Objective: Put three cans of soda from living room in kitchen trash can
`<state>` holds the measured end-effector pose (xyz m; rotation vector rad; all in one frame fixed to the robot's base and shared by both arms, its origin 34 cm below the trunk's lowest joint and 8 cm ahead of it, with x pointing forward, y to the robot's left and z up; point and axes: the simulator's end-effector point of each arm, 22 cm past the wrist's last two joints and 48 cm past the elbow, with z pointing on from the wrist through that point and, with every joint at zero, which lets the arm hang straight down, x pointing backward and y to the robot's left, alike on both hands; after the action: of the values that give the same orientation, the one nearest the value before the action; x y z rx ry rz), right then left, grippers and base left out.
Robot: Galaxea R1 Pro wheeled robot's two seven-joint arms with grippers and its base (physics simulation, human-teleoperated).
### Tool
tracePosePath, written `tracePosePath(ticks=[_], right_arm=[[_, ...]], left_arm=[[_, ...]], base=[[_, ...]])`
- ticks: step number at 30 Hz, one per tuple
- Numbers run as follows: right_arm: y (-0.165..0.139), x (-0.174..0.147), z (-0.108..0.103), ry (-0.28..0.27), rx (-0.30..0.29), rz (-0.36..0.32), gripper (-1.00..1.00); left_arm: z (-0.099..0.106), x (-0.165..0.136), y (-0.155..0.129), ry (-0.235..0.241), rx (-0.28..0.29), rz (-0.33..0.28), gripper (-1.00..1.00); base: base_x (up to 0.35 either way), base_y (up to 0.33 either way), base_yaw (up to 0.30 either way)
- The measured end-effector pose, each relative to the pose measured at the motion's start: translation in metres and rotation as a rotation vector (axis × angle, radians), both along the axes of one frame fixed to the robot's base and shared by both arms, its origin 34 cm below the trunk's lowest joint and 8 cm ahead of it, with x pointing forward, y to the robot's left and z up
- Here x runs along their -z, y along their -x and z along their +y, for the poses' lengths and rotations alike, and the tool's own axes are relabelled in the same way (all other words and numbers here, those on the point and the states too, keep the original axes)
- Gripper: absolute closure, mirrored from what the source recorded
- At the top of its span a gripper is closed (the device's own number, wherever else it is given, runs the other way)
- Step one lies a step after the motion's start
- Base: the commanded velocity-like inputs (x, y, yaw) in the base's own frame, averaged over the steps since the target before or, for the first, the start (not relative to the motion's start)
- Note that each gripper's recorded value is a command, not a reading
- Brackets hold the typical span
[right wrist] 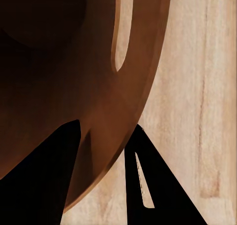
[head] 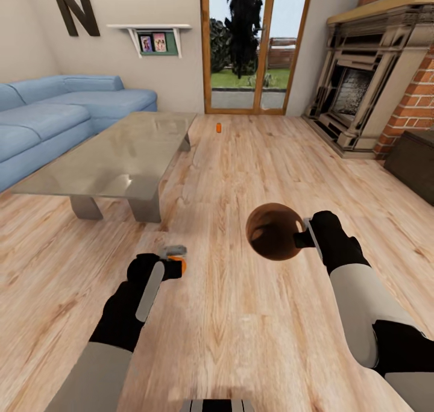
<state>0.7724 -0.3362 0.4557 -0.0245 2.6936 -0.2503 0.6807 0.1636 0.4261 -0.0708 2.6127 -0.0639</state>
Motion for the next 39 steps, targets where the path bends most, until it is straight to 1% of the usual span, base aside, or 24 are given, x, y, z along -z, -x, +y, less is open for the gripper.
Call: tracePosePath(ticks=[1, 6, 10, 11, 12, 13, 14, 16, 18, 21, 23, 25, 27, 28, 30, 31, 33, 37, 39], right_arm=[[0.0, -0.003, 0.001, -0.006, 0.0, -0.004, 1.0], [0.004, -0.011, 0.0, 0.002, -0.001, -0.013, 1.0], [0.012, -0.015, 0.002, -0.005, -0.001, -0.016, 1.0], [0.016, -0.012, 0.002, -0.007, -0.001, -0.008, 1.0], [0.02, -0.01, 0.003, -0.007, -0.001, -0.002, 1.0], [0.022, -0.011, 0.002, -0.005, -0.002, -0.001, 1.0], [0.023, -0.014, 0.002, -0.002, -0.002, -0.007, 1.0], [0.024, -0.02, 0.002, -0.001, -0.002, -0.016, 1.0], [0.026, -0.024, 0.005, -0.003, -0.006, -0.02, 1.0], [0.028, -0.031, 0.013, -0.023, -0.011, -0.032, 1.0], [0.031, -0.034, 0.016, -0.021, -0.015, -0.035, 1.0], [0.033, -0.038, 0.02, -0.02, -0.02, -0.038, 1.0], [0.033, -0.044, 0.025, -0.028, -0.024, -0.049, 1.0], [0.033, -0.047, 0.026, -0.035, -0.024, -0.051, 1.0], [0.032, -0.053, 0.026, -0.034, -0.024, -0.053, 1.0], [0.035, -0.048, 0.026, -0.031, -0.025, -0.038, 1.0], [0.04, -0.039, 0.025, -0.025, -0.026, -0.013, 1.0], [0.039, -0.042, 0.026, -0.034, -0.024, -0.021, 1.0], [0.04, -0.039, 0.027, -0.036, -0.025, -0.016, 1.0]], left_arm=[[0.001, -0.017, -0.007, 0.002, -0.004, -0.044, 1.0], [0.003, -0.057, -0.018, 0.014, -0.011, -0.133, 1.0], [-0.004, -0.086, -0.022, 0.055, -0.009, -0.189, 1.0], [-0.01, -0.1, -0.023, 0.094, -0.004, -0.216, 1.0], [-0.014, -0.106, -0.02, 0.108, 0.003, -0.23, 1.0], [-0.017, -0.11, -0.018, 0.111, 0.009, -0.238, 1.0], [-0.025, -0.115, -0.014, 0.121, 0.028, -0.249, 1.0], [-0.032, -0.124, -0.011, 0.12, 0.049, -0.265, 1.0], [-0.045, -0.134, -0.006, 0.123, 0.084, -0.283, 1.0], [-0.05, -0.145, -0.003, 0.119, 0.098, -0.303, 1.0], [-0.054, -0.154, -0.001, 0.124, 0.11, -0.319, 1.0], [-0.062, -0.166, 0.001, 0.123, 0.133, -0.342, 1.0], [-0.076, -0.181, 0.006, 0.122, 0.172, -0.374, 1.0], [-0.076, -0.185, 0.006, 0.115, 0.175, -0.38, 1.0], [-0.078, -0.196, 0.005, 0.115, 0.181, -0.394, 1.0], [-0.08, -0.201, 0.006, 0.116, 0.187, -0.405, 1.0], [-0.08, -0.202, 0.006, 0.115, 0.188, -0.409, 1.0], [-0.084, -0.203, 0.008, 0.114, 0.201, -0.412, 1.0], [-0.099, -0.203, 0.013, 0.111, 0.241, -0.414, 1.0]], base=[[0.0, 0.0, 0.0], [0.0, 0.0, 0.0], [0.0, 0.0, 0.0], [0.0, 0.0, 0.0], [0.0, 0.0, 0.0], [0.0, 0.0, 0.0], [0.0, 0.0, 0.0], [0.0, 0.0, 0.0], [0.0, 0.0, 0.0], [0.0, 0.0, 0.0], [0.0, 0.0, 0.0], [0.0, 0.0, 0.0], [0.0, 0.0, 0.0], [0.0, 0.0, 0.0], [0.0, 0.0, 0.0], [0.0, 0.0, 0.0], [0.0, 0.0, 0.0], [0.0, 0.0, 0.0], [0.0, 0.0, 0.0]])
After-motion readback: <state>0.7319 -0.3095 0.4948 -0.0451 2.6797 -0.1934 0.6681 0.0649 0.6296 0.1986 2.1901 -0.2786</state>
